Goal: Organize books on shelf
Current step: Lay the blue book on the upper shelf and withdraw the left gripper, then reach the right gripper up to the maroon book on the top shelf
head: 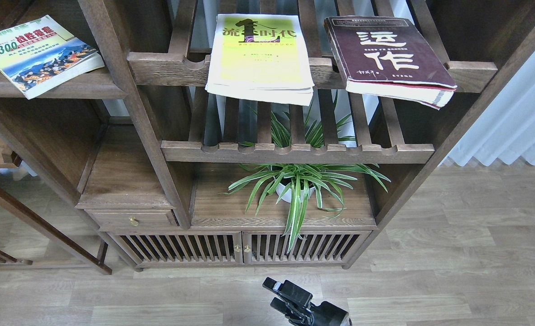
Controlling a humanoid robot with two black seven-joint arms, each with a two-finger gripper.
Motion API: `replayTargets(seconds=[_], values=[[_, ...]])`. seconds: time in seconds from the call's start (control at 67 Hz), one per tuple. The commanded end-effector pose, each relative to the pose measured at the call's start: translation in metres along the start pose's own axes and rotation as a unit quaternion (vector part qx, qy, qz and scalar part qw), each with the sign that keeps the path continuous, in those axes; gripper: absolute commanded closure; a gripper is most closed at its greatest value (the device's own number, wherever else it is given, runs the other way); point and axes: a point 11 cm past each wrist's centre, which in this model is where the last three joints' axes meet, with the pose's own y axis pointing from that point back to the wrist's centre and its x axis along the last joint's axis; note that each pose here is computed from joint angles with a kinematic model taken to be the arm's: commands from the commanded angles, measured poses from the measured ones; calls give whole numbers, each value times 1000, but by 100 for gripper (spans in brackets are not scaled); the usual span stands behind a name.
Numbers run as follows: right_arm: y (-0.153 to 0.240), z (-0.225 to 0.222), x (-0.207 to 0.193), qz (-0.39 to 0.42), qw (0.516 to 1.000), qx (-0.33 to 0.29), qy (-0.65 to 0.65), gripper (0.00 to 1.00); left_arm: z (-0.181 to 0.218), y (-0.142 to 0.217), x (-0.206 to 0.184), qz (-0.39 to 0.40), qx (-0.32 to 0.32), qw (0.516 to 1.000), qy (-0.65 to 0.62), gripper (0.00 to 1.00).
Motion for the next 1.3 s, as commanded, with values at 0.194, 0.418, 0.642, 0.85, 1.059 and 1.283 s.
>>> replayTargets(seconds=[0.194,0.418,0.642,0.85,1.059,1.283], values=[[-1,-4,-3,-3,1000,3,2,0,-96,13,39,63,122,989,49,0],[-9,-18,-30,-47,998,27,11,0,-218,-43,16,17,129,978,161,1],[-15,-35,-76,-114,992,51,35,1,-331,-87,-26,-9,170,940,295,1],[-13,-50,-107,-157,984,72,53,1,-406,-126,-95,-49,194,900,388,1],[-2,-70,-166,-237,962,106,90,1,-452,-129,-126,-48,218,878,423,1],[13,-111,-202,-270,942,160,118,1,-458,-124,-124,-43,223,876,425,1]])
